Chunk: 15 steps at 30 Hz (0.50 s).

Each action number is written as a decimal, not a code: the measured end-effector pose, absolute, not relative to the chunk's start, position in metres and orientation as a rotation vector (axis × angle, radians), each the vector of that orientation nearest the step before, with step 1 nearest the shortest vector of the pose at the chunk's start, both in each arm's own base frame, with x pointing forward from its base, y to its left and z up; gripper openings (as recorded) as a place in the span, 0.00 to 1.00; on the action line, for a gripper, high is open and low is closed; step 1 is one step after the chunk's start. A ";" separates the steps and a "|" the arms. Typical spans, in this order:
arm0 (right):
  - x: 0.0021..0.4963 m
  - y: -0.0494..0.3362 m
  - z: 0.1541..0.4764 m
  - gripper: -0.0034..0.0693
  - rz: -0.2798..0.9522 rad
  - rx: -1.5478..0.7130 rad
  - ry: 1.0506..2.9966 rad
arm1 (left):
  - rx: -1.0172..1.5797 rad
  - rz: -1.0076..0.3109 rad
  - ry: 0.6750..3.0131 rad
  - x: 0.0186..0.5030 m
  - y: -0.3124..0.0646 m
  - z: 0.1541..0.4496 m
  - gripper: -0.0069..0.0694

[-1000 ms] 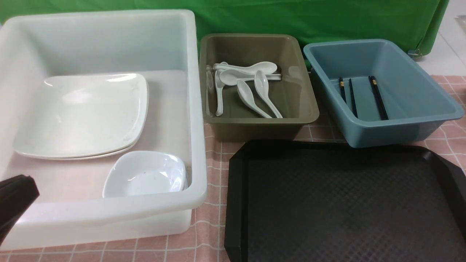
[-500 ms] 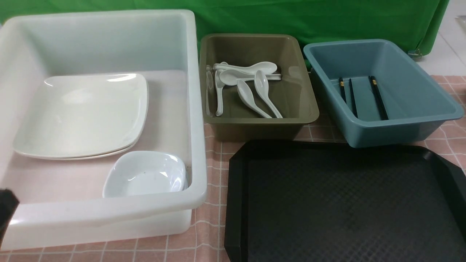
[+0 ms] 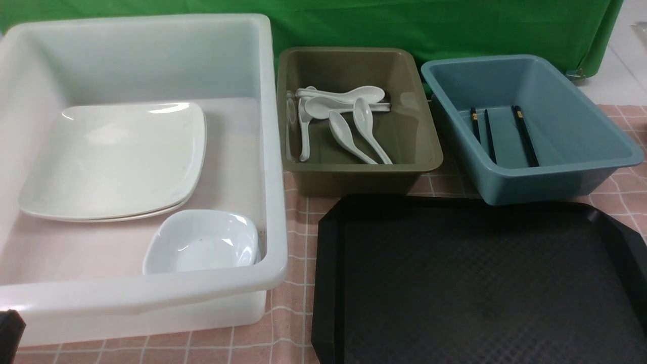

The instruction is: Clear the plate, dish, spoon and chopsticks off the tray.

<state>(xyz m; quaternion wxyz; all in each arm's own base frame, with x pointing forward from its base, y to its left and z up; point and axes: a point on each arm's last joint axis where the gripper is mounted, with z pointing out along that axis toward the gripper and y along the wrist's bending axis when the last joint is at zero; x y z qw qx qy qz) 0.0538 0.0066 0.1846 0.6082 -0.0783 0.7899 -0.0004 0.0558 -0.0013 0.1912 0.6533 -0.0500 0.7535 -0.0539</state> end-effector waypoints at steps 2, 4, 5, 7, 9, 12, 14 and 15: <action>0.054 0.007 0.185 0.38 -0.001 -0.181 1.825 | -0.113 -0.122 1.713 0.056 -0.001 0.191 0.09; 0.054 0.007 0.185 0.38 -0.001 -0.181 1.825 | -0.113 -0.121 1.715 0.056 -0.001 0.191 0.09; 0.054 0.007 0.185 0.38 -0.001 -0.181 1.825 | -0.112 -0.121 1.715 0.056 -0.001 0.191 0.09; 0.054 0.007 0.185 0.38 -0.001 -0.181 1.825 | -0.112 -0.121 1.715 0.056 -0.001 0.191 0.09; 0.054 0.007 0.185 0.38 -0.001 -0.181 1.825 | -0.111 -0.119 1.715 0.056 -0.001 0.191 0.09; 0.054 0.007 0.185 0.38 -0.001 -0.181 1.825 | -0.111 -0.119 1.715 0.056 -0.001 0.191 0.09; 0.054 0.007 0.185 0.38 -0.001 -0.181 1.825 | -0.111 -0.119 1.715 0.056 -0.001 0.191 0.09; 0.054 0.007 0.185 0.38 -0.001 -0.181 1.825 | -0.111 -0.119 1.715 0.056 -0.001 0.191 0.09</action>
